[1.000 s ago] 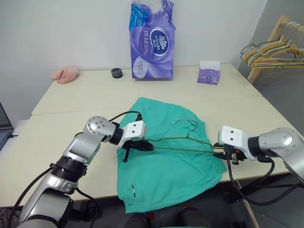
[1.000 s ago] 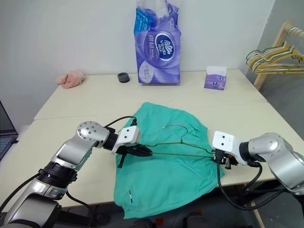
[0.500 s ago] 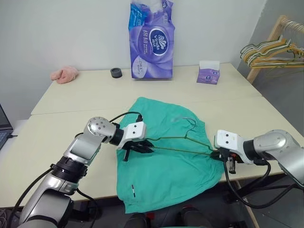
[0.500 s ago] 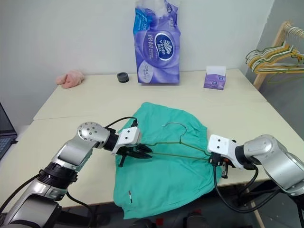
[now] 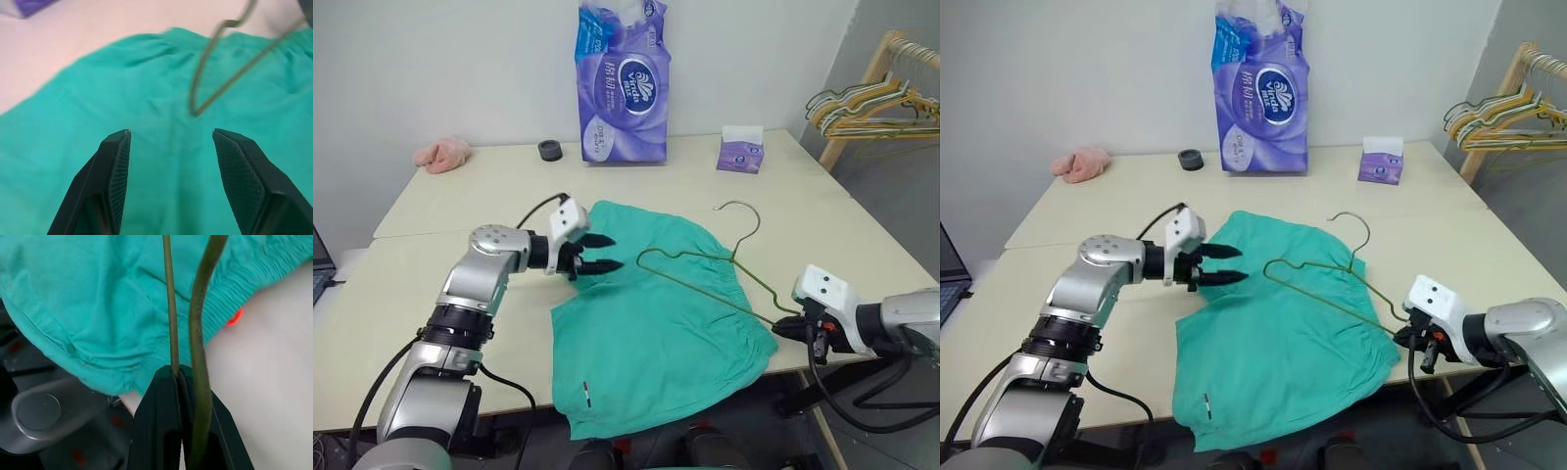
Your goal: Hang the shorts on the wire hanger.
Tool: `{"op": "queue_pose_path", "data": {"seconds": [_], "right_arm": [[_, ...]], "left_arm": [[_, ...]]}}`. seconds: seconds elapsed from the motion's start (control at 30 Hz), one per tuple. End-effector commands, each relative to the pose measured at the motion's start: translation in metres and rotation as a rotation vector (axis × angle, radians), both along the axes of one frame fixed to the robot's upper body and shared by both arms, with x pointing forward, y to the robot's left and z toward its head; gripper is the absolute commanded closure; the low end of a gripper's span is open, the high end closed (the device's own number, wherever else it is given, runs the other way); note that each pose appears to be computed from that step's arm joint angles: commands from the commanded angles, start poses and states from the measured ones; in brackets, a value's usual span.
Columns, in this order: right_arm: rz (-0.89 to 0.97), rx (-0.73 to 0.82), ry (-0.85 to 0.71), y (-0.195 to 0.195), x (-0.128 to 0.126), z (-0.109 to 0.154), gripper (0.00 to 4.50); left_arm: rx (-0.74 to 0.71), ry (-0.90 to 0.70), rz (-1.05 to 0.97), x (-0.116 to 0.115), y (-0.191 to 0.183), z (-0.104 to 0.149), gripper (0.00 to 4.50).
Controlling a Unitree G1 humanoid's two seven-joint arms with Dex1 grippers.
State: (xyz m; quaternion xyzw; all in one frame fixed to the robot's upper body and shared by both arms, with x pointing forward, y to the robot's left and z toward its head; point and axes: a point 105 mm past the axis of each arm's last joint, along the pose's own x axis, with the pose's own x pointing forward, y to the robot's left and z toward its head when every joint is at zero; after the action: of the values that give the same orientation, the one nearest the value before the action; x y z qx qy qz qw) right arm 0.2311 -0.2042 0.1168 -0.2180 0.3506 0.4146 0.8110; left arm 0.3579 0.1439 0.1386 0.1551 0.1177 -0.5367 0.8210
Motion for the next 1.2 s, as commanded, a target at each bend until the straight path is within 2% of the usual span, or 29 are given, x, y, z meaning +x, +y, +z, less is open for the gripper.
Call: {"op": "queue_pose_path", "data": {"seconds": [0.03, 0.17, 0.27, 0.43, 0.8, 0.97, 1.2], "right_arm": [[-0.098, 0.047, -0.042, -0.009, -0.004, 0.011, 4.5], [-0.313, 0.114, -0.021, -0.035, -0.017, 0.008, 4.5], [-0.467, 0.129, 0.011, -0.058, -0.036, -0.001, 4.5], [-0.575, 0.114, 0.07, -0.072, -0.057, -0.019, 4.5], [-0.493, 0.104, 0.148, -0.054, -0.064, -0.034, 4.5], [-0.458, 0.119, 0.14, -0.047, -0.061, -0.026, 4.5], [-0.339, 0.021, 0.111, -0.038, -0.063, -0.018, 4.5]], "left_arm": [[-0.065, -0.016, 0.089, 0.012, 0.016, 0.016, 1.7], [-0.107, 0.085, 0.049, 0.001, 0.014, 0.008, 1.7], [-0.106, 0.141, -0.054, -0.017, -0.002, 0.0, 1.7], [-0.099, 0.162, -0.134, -0.027, -0.021, -0.003, 1.7], [-0.072, 0.151, -0.186, -0.031, -0.03, -0.002, 1.7], [-0.066, 0.144, -0.177, -0.03, -0.029, -0.003, 1.7], [-0.064, 0.133, -0.165, -0.029, -0.028, -0.004, 1.7]]}}
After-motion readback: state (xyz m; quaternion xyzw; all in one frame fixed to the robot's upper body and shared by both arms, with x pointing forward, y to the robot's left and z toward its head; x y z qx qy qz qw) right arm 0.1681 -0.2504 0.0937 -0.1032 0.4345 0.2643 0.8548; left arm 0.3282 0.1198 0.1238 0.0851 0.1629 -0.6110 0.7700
